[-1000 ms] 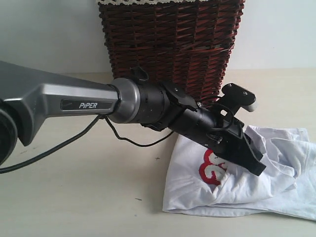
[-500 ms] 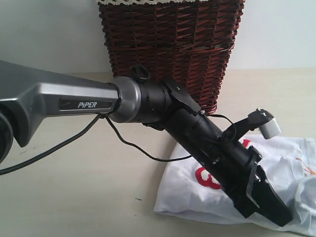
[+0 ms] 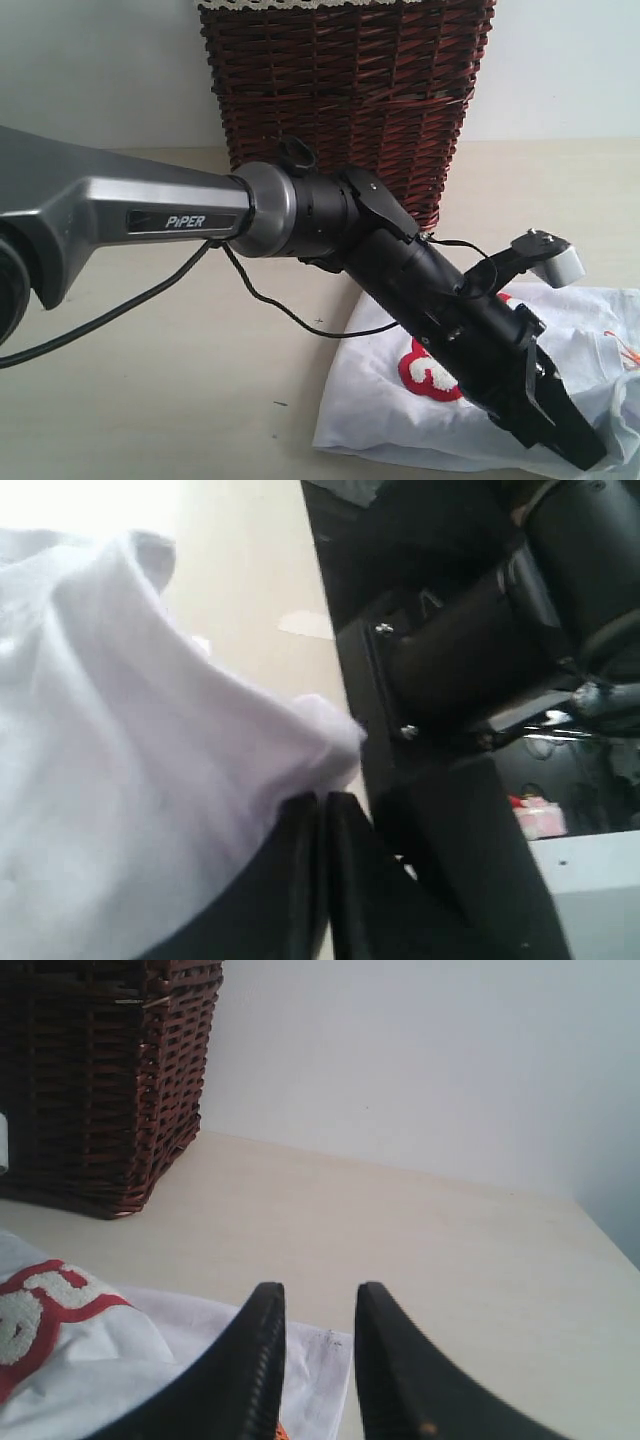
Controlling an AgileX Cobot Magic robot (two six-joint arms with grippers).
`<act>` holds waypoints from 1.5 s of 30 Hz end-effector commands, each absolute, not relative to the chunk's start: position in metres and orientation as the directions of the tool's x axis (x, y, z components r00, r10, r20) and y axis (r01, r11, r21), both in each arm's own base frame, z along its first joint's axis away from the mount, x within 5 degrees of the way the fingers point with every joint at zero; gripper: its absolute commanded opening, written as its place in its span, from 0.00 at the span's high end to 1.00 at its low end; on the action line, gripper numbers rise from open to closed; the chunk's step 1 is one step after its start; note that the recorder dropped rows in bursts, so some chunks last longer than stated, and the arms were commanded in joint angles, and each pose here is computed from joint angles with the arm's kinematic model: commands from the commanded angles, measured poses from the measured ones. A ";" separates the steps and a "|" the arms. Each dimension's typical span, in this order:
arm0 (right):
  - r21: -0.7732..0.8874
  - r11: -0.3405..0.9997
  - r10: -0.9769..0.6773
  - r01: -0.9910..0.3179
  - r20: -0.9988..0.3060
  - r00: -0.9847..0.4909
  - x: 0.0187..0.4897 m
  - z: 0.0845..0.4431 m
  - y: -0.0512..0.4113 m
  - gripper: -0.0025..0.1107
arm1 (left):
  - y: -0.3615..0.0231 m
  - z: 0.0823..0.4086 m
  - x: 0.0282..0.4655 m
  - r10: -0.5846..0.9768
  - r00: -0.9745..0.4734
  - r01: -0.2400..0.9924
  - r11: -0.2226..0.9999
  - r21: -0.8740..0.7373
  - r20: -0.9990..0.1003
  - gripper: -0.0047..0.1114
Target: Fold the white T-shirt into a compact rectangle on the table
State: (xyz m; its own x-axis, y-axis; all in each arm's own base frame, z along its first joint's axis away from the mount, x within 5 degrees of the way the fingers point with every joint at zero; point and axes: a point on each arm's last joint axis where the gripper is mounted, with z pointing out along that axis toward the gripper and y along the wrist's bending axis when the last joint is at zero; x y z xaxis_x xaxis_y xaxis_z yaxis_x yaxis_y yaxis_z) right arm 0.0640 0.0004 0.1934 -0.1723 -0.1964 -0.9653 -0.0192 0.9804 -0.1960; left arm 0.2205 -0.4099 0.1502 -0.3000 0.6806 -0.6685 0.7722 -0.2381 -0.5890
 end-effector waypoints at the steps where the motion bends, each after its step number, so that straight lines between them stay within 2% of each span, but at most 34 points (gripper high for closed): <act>1: -0.193 0.981 -0.192 -0.010 -0.967 -0.167 0.064 0.193 0.000 0.76 | -0.407 0.162 0.216 0.698 -0.362 0.702 -0.231 -0.673 -0.618 0.96; 21: -0.193 0.981 -0.192 -0.010 -0.967 -0.167 0.064 0.193 0.000 0.76 | -0.404 0.161 0.220 0.704 -0.365 0.706 -0.219 -0.674 -0.610 0.96; 24: -0.193 0.981 -0.192 -0.010 -0.967 -0.167 0.064 0.193 0.000 0.76 | -0.404 0.159 0.221 0.707 -0.337 0.725 -0.226 -0.650 -0.622 0.85; 29: -0.193 0.981 -0.192 -0.010 -0.967 -0.167 0.064 0.193 0.000 0.76 | -0.403 0.159 0.220 0.713 -0.324 0.724 -0.236 -0.649 -0.621 0.48; 31: -0.193 0.981 -0.192 -0.010 -0.967 -0.167 0.064 0.193 0.000 0.76 | -0.403 0.159 0.220 0.713 -0.324 0.724 -0.236 -0.649 -0.621 0.39; 34: -0.193 0.981 -0.192 -0.010 -0.967 -0.167 0.064 0.193 0.000 0.76 | -0.402 0.159 0.223 0.710 -0.331 0.724 -0.231 -0.650 -0.622 0.36; 38: -0.193 0.981 -0.192 -0.010 -0.967 -0.167 0.064 0.193 0.000 0.76 | -0.405 0.163 0.244 0.615 -0.374 0.809 -0.148 -0.568 -0.694 0.45; 40: -0.193 0.981 -0.192 -0.010 -0.967 -0.167 0.064 0.193 0.000 0.76 | -0.406 0.165 0.255 0.564 -0.261 0.893 -0.167 -0.418 -0.783 0.49; 42: -0.193 0.981 -0.192 -0.010 -0.967 -0.167 0.064 0.193 0.000 0.76 | -0.406 0.166 0.267 0.527 -0.022 0.961 -0.224 -0.163 -0.850 0.46; 45: -0.193 0.981 -0.192 -0.010 -0.967 -0.167 0.064 0.193 0.000 0.76 | -0.409 0.168 0.275 0.446 0.349 0.915 -0.353 0.196 -0.824 0.38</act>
State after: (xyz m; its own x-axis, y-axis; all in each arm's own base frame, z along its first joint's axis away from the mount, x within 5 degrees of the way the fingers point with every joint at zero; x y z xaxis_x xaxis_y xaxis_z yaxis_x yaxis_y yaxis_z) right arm 0.0640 0.0004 0.1934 -0.1722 -0.1946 -0.9656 -0.0192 0.9808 -0.1942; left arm 0.2665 -0.4076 0.1571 0.0359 0.5315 -0.8463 0.9586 -0.2577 -0.1211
